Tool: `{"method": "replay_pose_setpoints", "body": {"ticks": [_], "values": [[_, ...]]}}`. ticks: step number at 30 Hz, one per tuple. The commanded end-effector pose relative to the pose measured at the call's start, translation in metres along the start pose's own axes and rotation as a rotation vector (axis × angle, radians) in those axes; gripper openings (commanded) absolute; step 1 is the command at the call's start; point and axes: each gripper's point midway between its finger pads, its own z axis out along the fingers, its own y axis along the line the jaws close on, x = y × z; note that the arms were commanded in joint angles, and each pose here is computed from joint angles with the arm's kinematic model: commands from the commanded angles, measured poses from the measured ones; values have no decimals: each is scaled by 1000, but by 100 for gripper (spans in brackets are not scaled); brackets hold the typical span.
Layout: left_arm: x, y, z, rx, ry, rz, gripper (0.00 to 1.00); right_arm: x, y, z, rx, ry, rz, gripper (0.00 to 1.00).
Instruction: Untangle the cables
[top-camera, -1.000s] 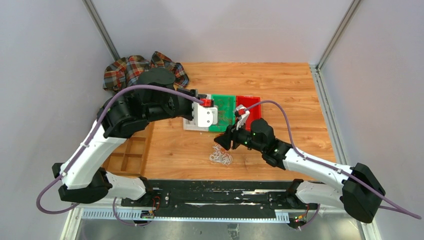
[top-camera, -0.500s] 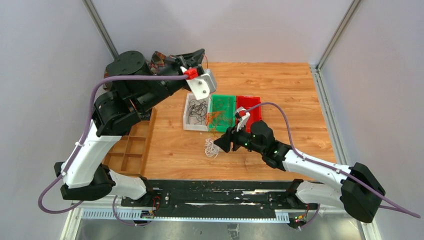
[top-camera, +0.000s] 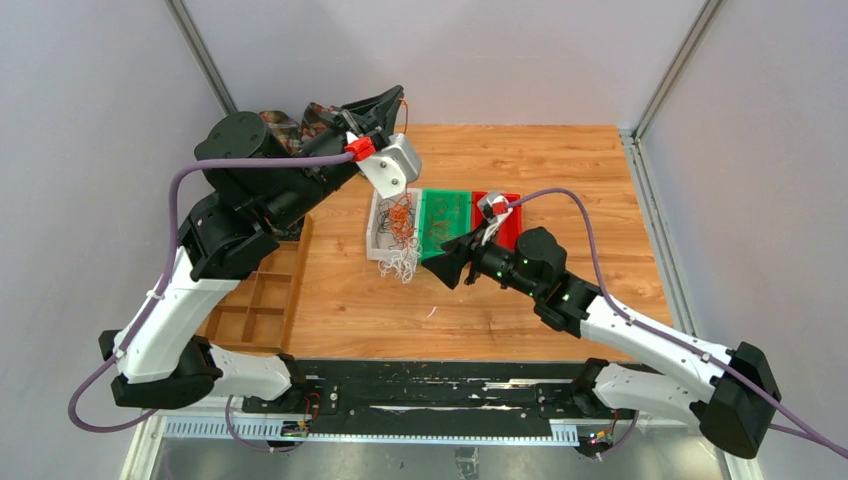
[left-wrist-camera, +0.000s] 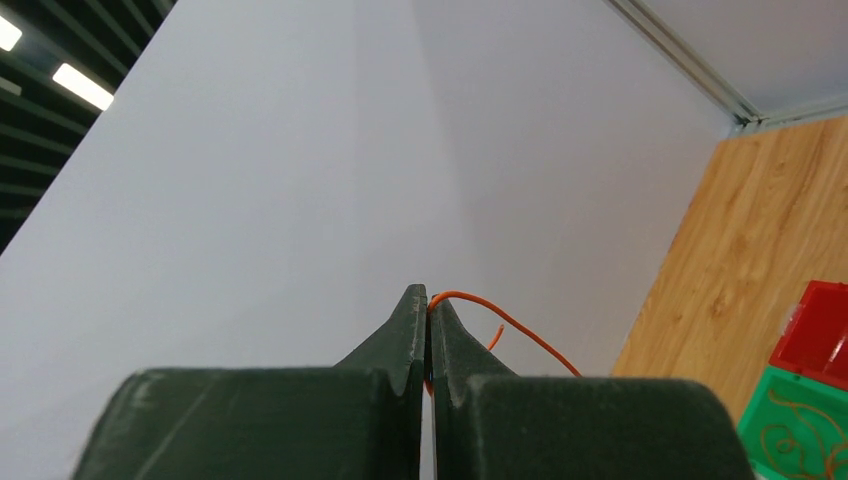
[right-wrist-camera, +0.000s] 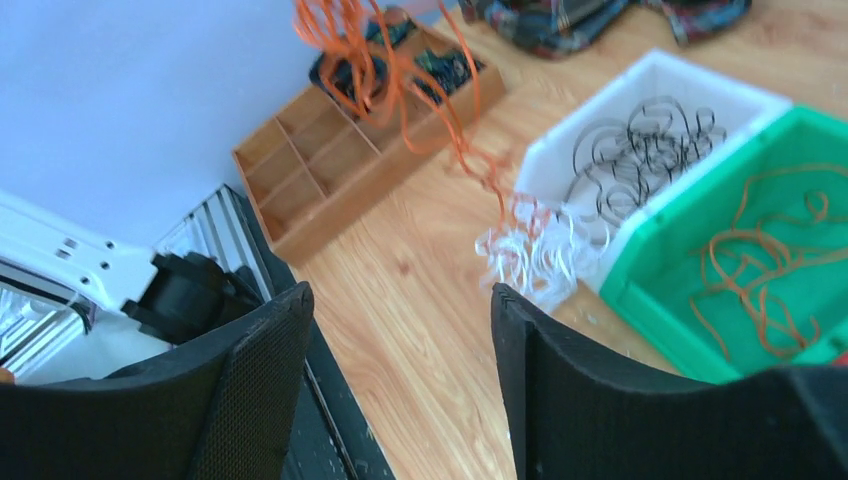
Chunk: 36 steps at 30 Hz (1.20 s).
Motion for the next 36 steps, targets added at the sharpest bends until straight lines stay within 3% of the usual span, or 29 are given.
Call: {"method": "replay_pose_setpoints", "body": {"ticks": [1,9,16,24,30,36], "values": [[-9,12,-2,-49,-31,-18,1,-24,27,12,-88,-26,-45,64],[-8,8,-4,-29,-29,-28,1,-12,19,46,-12,6,-41,58],[-12,13,-6,-41,-44,-15,1,-3,9,48,31,19,-36,51],[-23,32,-11,-87,-74,-12,1,40,-28,33,174,63,15,20],[-29,50,-18,-132,-83,37,1,69,-39,26,206,114,48,3],[-37,71,-27,-193,-92,76,1,84,-54,10,274,115,79,0]]}}
